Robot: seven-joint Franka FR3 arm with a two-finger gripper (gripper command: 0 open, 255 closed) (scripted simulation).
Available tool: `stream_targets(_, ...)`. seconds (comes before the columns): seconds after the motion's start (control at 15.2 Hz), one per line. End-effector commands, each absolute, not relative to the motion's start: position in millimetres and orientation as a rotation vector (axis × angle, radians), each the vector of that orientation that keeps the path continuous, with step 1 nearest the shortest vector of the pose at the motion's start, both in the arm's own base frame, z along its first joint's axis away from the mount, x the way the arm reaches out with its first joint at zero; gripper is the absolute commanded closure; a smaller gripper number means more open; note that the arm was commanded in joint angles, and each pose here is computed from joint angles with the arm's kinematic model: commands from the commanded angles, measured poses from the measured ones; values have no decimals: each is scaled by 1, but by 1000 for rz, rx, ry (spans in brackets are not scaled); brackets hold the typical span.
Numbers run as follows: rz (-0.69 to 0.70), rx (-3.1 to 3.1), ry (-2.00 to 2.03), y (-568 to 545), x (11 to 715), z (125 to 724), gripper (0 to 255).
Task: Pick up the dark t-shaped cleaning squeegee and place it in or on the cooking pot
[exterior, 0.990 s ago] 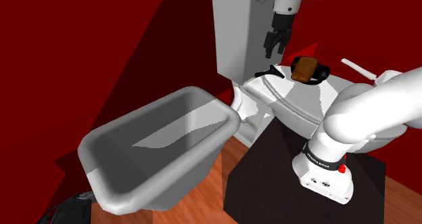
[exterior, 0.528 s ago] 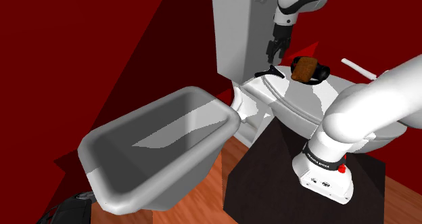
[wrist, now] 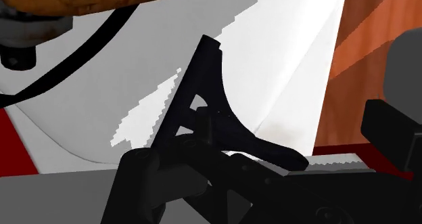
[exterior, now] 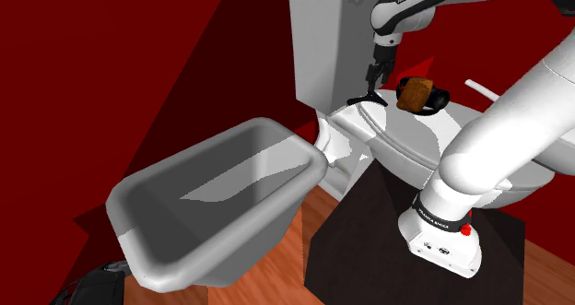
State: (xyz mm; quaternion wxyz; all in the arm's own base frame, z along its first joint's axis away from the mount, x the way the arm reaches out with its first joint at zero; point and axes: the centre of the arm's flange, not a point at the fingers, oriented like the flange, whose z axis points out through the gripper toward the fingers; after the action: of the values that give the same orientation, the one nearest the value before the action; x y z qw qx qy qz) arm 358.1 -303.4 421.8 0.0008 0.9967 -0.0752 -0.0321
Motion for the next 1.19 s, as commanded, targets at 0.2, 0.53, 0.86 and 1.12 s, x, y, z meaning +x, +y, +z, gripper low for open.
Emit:
stream_targets(0.2, -116, 3110, -222, -355, 364, 391, 0)
stream_targets(0.53, -116, 3110, -222, -356, 362, 365, 0)
stream_targets(0.86, -116, 3110, -222, -356, 361, 351, 0)
stream_targets(1.12, -116, 3110, -222, -356, 361, 351, 0)
